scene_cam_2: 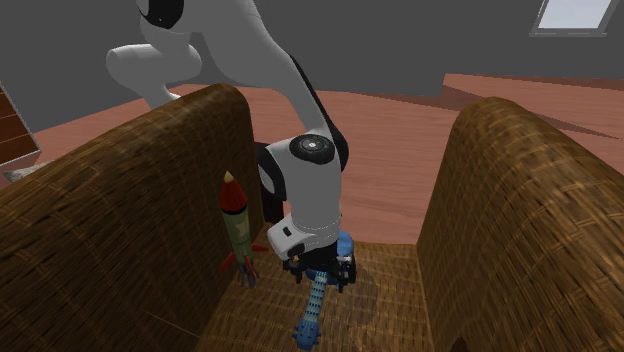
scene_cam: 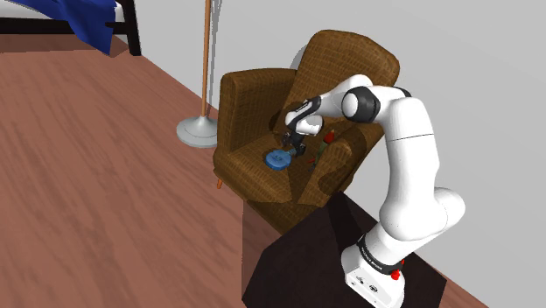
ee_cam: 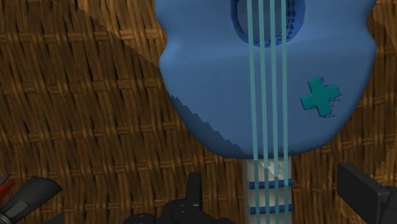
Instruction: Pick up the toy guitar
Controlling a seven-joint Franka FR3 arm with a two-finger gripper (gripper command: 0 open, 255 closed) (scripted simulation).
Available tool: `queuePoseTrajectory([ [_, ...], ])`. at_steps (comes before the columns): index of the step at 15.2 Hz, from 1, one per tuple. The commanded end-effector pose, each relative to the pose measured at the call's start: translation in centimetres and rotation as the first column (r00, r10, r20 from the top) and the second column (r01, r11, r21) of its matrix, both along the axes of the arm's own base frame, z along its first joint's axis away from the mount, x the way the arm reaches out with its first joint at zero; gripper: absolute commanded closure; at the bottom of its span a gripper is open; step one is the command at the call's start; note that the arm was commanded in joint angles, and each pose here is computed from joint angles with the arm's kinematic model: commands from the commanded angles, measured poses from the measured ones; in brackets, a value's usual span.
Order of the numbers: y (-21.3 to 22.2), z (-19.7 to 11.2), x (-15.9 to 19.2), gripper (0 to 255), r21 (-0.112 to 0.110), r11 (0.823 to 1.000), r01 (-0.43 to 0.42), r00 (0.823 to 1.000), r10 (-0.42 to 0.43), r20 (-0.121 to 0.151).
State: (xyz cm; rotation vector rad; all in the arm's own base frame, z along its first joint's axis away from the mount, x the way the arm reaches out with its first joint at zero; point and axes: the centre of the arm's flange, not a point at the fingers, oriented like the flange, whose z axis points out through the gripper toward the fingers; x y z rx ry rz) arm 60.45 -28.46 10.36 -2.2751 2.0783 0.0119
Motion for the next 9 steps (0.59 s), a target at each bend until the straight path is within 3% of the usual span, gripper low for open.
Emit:
queuePoseTrajectory([
  [1,-0.04,-0.47,0.02,0,0.0,1.0,0.0,1.0,0.0,0.0],
  [2,-0.03,-0.47,0.05,255,0.0,1.0,0.0,1.0,0.0,0.0],
  [9,-0.03,-0.49,0.03,255,0.0,1.0,0.0,1.0,0.0,0.0],
])
